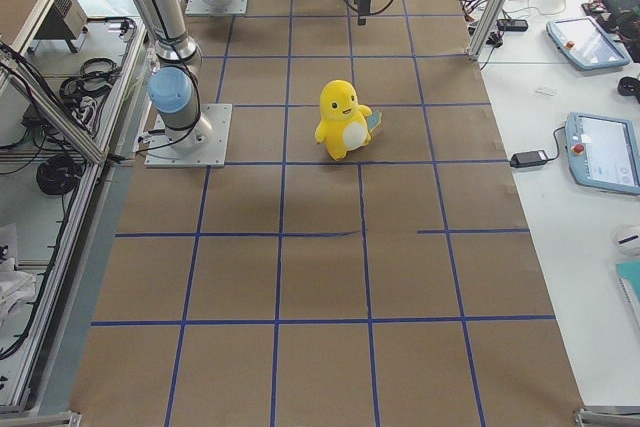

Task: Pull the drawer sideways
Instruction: 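Hold the white handle closed in the left gripper, then pull the handle with the left gripper, sliding the drawer out, then keep pulling the drawer outward with the left gripper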

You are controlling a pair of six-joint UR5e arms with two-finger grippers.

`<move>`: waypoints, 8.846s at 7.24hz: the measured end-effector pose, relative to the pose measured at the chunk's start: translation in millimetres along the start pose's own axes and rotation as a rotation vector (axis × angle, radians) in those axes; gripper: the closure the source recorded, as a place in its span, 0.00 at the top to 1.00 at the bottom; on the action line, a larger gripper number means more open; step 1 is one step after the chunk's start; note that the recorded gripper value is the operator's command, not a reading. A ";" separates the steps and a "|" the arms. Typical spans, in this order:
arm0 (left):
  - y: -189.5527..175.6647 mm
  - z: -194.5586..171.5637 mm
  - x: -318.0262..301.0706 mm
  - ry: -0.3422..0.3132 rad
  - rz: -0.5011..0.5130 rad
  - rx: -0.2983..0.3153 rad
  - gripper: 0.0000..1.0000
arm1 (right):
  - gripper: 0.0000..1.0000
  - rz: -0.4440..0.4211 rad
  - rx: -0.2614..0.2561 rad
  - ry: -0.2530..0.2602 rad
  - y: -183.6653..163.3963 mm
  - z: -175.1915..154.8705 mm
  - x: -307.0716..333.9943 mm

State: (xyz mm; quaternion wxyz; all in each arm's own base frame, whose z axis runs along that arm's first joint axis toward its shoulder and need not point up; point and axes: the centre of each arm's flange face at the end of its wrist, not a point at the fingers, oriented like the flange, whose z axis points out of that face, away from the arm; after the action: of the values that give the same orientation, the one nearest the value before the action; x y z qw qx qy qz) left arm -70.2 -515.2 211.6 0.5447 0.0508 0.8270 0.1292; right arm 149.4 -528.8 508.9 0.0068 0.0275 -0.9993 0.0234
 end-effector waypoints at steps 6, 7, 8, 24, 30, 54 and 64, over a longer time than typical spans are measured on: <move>-0.4 14.9 -2.5 0.005 0.002 -0.030 0.56 | 1.00 0.000 0.000 0.000 0.0 0.0 0.0; -0.5 15.1 -1.9 0.006 0.004 -0.030 0.56 | 1.00 0.000 0.000 0.000 0.0 0.0 0.0; 0.1 13.6 -2.1 0.007 0.005 -0.028 0.56 | 1.00 0.000 0.000 0.000 0.0 0.0 0.0; 6.5 6.1 -0.1 0.014 0.011 -0.015 0.25 | 1.00 0.000 0.000 0.000 0.0 0.0 0.0; 7.2 -2.0 -0.5 0.015 0.010 0.002 0.24 | 1.00 0.000 0.000 0.000 0.0 0.0 0.0; 18.1 -102.9 11.1 0.127 0.049 0.164 0.25 | 1.00 0.000 0.000 0.000 0.0 0.0 0.0; 18.9 -99.4 11.8 0.120 0.053 0.157 0.76 | 1.00 0.000 0.000 0.000 0.0 0.0 0.0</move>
State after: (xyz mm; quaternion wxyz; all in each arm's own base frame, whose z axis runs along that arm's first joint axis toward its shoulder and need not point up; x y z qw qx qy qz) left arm -166.9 -510.1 243.3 0.4850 0.1074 0.8641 0.0811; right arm 149.4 -528.8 509.0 0.0068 0.0274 -0.9993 0.0234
